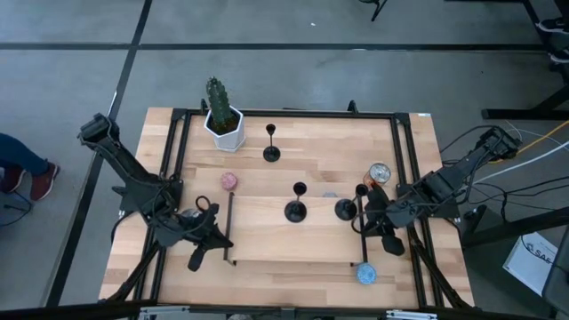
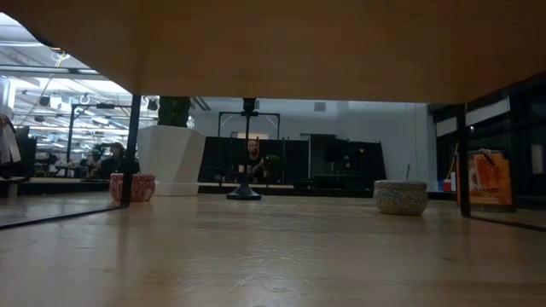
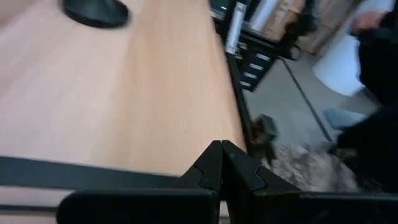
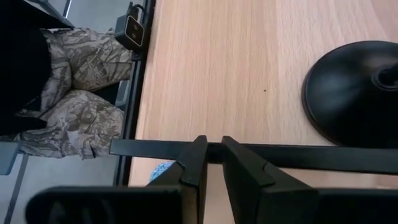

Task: Pick & Place candle stick holders
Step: Adjust the shelf to the center of the table

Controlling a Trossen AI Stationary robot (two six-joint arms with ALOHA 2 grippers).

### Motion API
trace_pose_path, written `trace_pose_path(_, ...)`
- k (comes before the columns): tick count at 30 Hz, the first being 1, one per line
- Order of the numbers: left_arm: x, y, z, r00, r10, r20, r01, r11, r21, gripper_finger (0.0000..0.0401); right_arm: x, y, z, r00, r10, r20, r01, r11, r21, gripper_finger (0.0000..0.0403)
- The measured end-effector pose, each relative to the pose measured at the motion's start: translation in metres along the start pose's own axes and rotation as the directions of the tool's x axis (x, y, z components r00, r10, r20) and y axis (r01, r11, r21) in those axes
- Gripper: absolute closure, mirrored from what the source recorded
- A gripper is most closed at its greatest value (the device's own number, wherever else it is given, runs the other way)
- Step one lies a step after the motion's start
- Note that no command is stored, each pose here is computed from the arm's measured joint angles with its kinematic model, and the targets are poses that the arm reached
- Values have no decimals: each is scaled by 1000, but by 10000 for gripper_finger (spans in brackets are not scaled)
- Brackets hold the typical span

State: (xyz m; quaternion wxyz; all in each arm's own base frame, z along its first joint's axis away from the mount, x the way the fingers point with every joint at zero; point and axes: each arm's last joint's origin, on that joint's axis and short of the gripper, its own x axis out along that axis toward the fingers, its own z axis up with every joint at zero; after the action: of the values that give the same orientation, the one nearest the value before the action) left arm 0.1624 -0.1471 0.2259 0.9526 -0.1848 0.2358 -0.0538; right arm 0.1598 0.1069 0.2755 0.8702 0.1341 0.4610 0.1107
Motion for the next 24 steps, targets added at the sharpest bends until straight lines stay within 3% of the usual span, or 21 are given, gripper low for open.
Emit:
trace_pose_path(7,2,6,4,1000,23,-8,-23,1000,14,400,0,-5,3,1000,-17,7,17,1000,5,349)
trace_pose_path(15,-18,12,13,1000,-8,26,6,997,72,399,1,-11,6,999,-44,13,44,999,17,349)
trace_pose_path(24,-26,5,24,988,-135,81,132,991,36,399,2,-14,6,997,-76,14,76,997,8,349)
